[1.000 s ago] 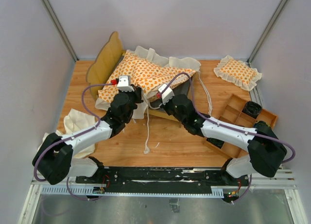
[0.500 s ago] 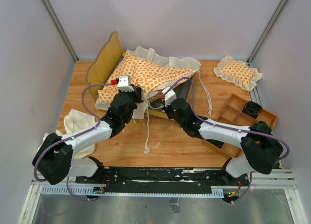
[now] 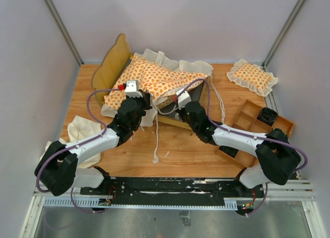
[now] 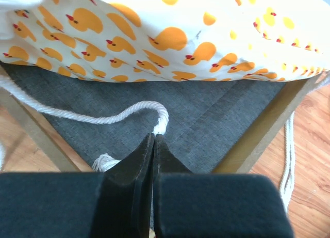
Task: Set up the pet bed
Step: Cross the ropes on the bed frame.
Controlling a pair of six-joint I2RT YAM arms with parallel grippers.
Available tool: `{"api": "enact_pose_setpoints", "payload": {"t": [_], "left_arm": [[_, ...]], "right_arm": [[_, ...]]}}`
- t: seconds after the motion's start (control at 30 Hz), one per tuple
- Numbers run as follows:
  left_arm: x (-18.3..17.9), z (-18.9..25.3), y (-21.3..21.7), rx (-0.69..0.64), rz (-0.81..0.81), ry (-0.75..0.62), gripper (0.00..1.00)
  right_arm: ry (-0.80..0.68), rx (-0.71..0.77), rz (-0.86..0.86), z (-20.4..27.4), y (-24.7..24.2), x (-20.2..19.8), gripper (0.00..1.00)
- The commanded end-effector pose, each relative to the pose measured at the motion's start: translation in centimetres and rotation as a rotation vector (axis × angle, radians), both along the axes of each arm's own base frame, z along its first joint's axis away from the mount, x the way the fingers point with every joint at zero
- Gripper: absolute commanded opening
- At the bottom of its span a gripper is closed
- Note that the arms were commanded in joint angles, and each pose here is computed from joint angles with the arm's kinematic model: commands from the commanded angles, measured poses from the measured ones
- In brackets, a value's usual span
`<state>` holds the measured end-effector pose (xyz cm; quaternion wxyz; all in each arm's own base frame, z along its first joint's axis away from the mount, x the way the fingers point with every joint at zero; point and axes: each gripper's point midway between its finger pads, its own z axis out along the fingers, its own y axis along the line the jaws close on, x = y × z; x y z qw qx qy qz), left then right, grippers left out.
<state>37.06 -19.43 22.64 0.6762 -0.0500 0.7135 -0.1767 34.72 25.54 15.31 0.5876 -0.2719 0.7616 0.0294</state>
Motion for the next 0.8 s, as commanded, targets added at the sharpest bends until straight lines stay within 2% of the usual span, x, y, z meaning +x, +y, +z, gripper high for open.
{"api": "enact_pose_setpoints", "payload": {"t": [0.0,0.2,0.37,0.47,0.6,0.77], "left_arm": [[0.6,0.6,0.6,-0.018,0.035,-0.021,0.0],[0.7,0.3,0.6,-0.017,0.036,-0.015,0.0],[0.8,0.2,0.6,-0.006,0.042,-0.014,0.0],[0.9,0.2,0.6,-0.008,0.044,-0.014,0.0],[0.9,0.1,0.4,-0.007,0.038,-0.011,0.0],[0.9,0.3,0.7,-0.002,0.048,-0.016,0.0]], "right_arm": [[0.046,0.067,0.041,-0.9,0.9,-0.6,0.0],[0.076,0.136,0.108,-0.5,2.5,-1.3,0.0],[0.075,0.231,0.242,3.2,5.2,-2.3,0.0],[0.136,0.291,0.239,4.2,5.1,-1.6,0.0],[0.258,0.319,0.147,0.9,2.1,0.7,0.0],[0.374,0.244,0.032,-4.2,-0.8,1.4,0.0]]}}
